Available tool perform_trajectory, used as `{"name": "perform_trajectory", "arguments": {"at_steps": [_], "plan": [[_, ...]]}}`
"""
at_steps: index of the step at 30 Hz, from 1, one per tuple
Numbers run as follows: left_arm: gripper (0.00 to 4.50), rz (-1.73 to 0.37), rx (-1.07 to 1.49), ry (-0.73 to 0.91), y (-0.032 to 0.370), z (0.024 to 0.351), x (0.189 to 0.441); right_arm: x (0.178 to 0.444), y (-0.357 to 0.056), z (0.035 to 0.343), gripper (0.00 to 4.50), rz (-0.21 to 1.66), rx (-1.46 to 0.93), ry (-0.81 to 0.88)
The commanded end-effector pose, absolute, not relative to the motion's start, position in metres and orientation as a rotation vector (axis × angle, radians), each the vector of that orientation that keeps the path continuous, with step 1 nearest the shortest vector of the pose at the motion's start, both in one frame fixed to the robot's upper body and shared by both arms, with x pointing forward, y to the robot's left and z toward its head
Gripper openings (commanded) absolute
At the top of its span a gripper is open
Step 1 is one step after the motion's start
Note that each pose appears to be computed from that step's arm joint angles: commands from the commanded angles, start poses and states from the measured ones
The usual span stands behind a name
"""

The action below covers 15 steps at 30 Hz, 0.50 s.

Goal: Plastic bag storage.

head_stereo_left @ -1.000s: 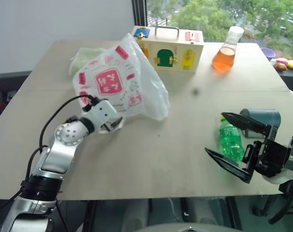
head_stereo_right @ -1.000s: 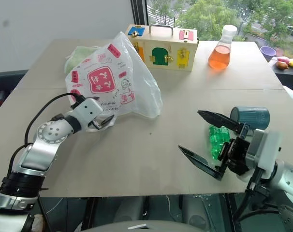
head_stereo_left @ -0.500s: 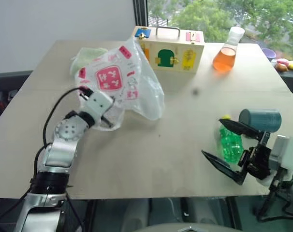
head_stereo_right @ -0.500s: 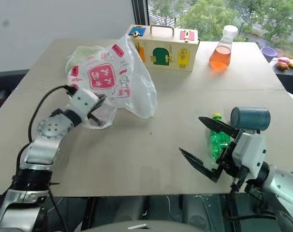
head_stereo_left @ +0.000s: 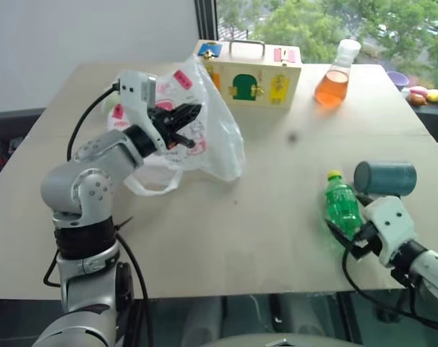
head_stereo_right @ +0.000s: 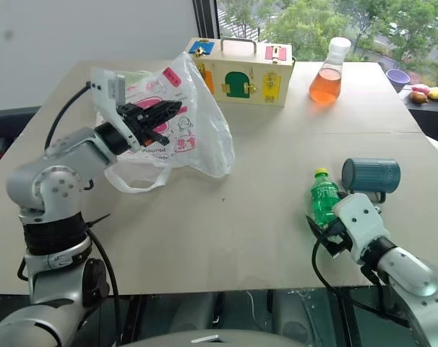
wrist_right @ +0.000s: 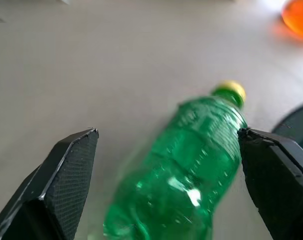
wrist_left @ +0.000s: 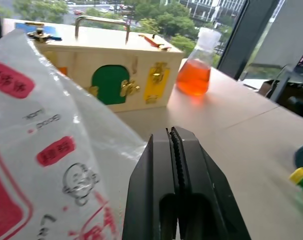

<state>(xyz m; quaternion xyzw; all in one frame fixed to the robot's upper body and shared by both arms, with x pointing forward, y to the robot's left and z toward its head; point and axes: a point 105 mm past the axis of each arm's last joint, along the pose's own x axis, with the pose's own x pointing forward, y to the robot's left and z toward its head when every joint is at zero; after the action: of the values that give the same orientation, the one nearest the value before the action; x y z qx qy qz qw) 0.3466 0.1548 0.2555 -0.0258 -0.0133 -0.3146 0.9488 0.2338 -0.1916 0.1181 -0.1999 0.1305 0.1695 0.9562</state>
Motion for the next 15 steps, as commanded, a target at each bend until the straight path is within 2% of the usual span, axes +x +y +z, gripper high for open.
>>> {"name": "perform_trajectory", "arguments": {"at_steps": [1,2,3,5,9,15], "plan": [[0.06,-0.626,0.191,-0.044,0.162,0.255,0.339,0.239,-0.199,0.109,4.5,0.253,-0.378,0.36],[0.06,-0.649,0.272,-0.041,0.161,0.25,0.335,0.241,-0.198,0.108,4.5,0.25,-0.369,0.375],[0.57,-0.664,0.349,-0.036,0.16,0.245,0.332,0.243,-0.196,0.106,4.5,0.249,-0.366,0.39],[1.32,-0.683,0.573,0.0,0.162,0.224,0.325,0.248,-0.194,0.103,4.5,0.249,-0.353,0.413],[3.25,-0.603,0.834,0.088,0.189,0.193,0.322,0.252,-0.195,0.1,4.5,0.248,-0.337,0.431],[3.25,-0.459,1.195,0.171,0.239,0.175,0.332,0.256,-0.198,0.091,4.5,0.239,-0.34,0.454]]}}
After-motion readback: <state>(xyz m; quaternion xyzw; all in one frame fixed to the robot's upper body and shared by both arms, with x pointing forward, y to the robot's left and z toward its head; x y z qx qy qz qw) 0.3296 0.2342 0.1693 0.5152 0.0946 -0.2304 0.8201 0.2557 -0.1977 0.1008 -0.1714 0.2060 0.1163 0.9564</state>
